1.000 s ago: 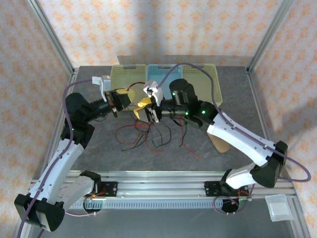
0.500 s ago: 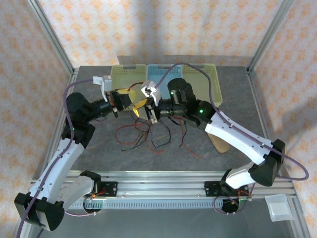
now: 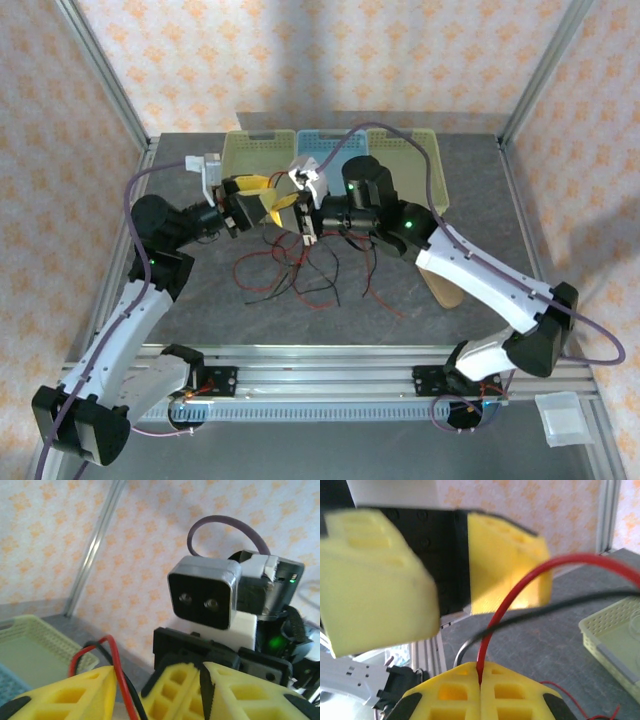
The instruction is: Untangle the cables
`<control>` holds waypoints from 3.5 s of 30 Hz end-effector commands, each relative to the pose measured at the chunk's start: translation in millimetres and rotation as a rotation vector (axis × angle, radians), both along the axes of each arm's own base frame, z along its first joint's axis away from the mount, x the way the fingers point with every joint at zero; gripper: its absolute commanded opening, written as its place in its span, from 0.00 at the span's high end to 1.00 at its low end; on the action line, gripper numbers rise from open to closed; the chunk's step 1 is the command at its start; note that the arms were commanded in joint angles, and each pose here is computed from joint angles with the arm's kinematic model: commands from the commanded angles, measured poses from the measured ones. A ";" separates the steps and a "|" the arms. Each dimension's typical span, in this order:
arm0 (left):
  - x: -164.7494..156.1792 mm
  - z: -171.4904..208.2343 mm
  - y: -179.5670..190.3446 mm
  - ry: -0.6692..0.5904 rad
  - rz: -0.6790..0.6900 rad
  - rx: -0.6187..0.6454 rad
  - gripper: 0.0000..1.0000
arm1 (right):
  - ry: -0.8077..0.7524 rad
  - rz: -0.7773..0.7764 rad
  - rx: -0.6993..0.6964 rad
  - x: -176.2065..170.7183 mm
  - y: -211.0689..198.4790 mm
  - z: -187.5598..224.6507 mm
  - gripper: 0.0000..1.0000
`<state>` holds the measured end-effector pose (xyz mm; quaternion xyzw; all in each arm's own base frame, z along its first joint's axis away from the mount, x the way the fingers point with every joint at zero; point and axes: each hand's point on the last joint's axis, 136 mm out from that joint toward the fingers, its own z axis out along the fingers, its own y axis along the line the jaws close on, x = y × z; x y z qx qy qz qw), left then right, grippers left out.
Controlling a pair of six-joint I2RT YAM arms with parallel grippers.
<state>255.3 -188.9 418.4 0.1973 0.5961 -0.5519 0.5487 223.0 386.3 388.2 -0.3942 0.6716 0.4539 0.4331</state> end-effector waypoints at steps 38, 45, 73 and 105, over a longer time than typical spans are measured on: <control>-31.1 -21.7 -20.3 -0.068 -0.178 0.008 1.00 | -0.134 -0.226 0.107 21.7 -30.3 60.5 1.00; 9.4 -3.5 3.7 -0.046 0.146 0.075 1.00 | -0.145 -0.350 0.002 37.7 -46.9 44.2 1.00; 4.4 99.7 189.3 0.078 1.260 0.142 1.00 | -0.288 -1.125 0.078 84.3 -199.5 114.8 1.00; -25.6 94.2 264.8 0.190 1.730 0.289 1.00 | -0.148 -1.426 0.119 119.5 -299.0 112.0 1.00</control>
